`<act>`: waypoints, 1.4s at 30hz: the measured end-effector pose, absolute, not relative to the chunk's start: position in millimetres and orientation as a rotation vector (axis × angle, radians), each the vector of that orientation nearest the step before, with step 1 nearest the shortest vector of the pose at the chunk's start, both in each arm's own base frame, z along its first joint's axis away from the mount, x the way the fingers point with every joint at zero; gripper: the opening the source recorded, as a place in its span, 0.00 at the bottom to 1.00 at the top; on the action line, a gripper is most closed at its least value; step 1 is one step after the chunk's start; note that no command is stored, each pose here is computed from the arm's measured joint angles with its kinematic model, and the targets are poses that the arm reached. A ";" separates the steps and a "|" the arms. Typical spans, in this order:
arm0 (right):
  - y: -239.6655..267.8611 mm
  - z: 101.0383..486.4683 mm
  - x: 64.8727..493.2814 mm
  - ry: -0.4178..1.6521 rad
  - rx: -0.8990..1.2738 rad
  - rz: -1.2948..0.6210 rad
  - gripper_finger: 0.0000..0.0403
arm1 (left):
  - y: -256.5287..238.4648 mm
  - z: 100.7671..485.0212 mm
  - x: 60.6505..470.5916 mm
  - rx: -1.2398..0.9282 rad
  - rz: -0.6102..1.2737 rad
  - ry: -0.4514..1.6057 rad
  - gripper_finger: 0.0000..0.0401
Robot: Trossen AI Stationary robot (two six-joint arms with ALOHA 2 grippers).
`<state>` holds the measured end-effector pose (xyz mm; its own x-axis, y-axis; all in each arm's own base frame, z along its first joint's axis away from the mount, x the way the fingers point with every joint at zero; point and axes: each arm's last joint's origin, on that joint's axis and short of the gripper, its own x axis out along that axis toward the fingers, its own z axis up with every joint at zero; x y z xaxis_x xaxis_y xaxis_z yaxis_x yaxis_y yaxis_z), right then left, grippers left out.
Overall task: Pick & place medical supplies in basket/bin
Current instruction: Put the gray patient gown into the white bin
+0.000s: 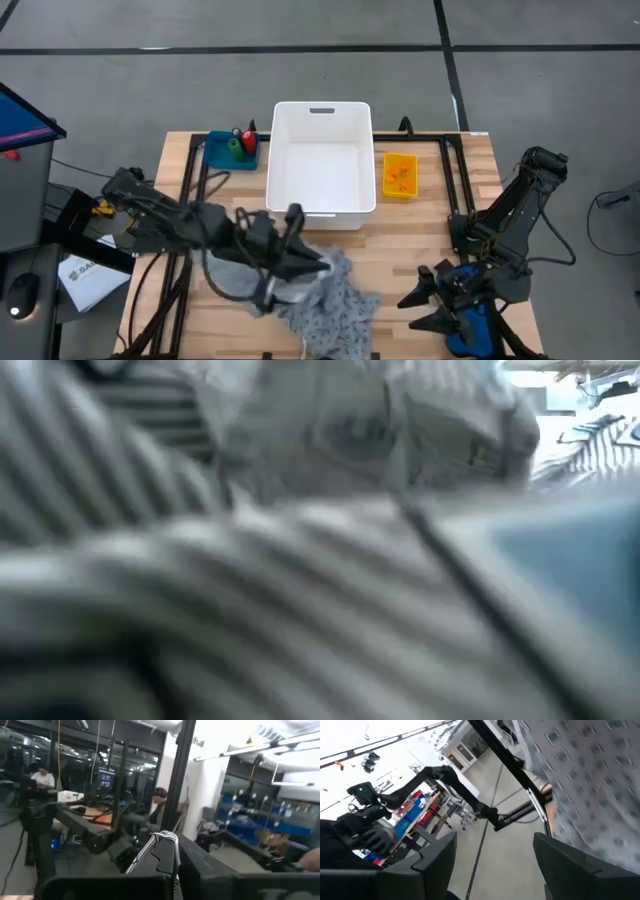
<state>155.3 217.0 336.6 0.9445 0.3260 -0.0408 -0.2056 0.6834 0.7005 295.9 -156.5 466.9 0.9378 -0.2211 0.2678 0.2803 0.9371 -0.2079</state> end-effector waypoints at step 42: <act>219.1 275.3 269.4 0.338 0.495 0.114 0.65 | -150.8 514.1 289.9 -0.310 0.091 -0.606 0.00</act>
<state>269.4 219.1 275.3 0.9383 0.1884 -0.2900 -0.0261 0.8749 0.4837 289.9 -150.8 514.1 0.8196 0.1741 0.5458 0.0063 0.9499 -0.3124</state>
